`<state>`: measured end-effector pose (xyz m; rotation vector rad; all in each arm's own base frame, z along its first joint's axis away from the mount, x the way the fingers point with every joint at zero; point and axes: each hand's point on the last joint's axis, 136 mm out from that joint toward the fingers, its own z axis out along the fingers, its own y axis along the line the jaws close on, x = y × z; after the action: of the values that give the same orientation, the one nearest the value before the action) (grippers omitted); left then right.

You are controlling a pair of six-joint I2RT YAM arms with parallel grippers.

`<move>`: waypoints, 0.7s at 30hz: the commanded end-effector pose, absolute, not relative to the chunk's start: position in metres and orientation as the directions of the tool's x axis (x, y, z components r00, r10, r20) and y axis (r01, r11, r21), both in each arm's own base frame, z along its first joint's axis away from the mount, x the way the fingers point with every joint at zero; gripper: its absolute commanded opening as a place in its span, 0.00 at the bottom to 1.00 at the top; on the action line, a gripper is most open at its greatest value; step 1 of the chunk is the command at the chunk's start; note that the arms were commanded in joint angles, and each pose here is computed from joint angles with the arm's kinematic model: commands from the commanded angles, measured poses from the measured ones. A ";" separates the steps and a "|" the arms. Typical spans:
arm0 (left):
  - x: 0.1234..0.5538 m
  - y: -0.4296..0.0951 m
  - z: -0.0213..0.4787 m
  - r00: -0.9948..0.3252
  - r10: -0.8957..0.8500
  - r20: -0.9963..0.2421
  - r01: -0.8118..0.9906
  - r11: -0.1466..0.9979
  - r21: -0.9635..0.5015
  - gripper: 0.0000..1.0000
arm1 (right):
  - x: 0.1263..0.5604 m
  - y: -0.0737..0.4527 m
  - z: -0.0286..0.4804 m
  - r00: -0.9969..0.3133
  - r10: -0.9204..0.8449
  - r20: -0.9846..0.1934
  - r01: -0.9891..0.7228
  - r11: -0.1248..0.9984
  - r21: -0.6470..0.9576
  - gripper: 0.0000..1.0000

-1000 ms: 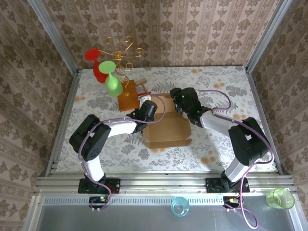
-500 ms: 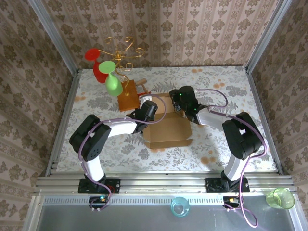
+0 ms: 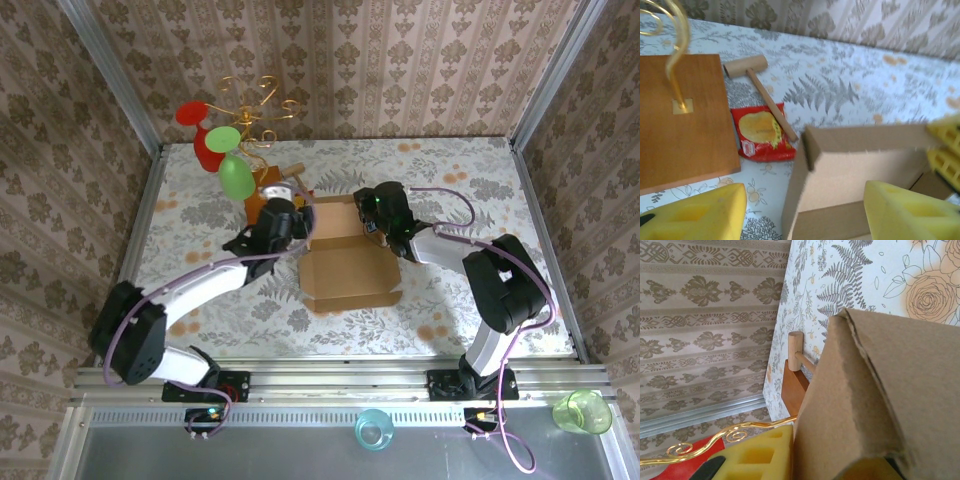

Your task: Fold the paper box

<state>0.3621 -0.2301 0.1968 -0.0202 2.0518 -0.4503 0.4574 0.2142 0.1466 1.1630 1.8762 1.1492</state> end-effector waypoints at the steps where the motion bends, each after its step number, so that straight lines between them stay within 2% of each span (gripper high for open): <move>1: 0.360 -0.211 0.178 -0.622 -0.317 -0.716 0.090 0.879 -0.468 0.63 | 0.449 0.205 0.135 -0.384 0.920 -0.076 0.395 0.238 0.887 0.17; 11: 0.385 -0.241 0.169 -0.720 -0.346 -0.601 0.113 0.797 -0.593 0.61 | 0.448 0.205 0.136 -0.389 0.918 -0.073 0.389 0.235 0.891 0.16; 21: 0.386 -0.237 0.190 -0.674 -0.417 -0.609 0.102 0.765 -0.636 0.61 | 0.447 0.206 0.134 -0.395 0.916 -0.074 0.384 0.238 0.892 0.16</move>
<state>0.3843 -0.2385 0.1587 -0.2039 2.2517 -0.7774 0.4537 0.2122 0.1457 1.1633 1.8773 1.1494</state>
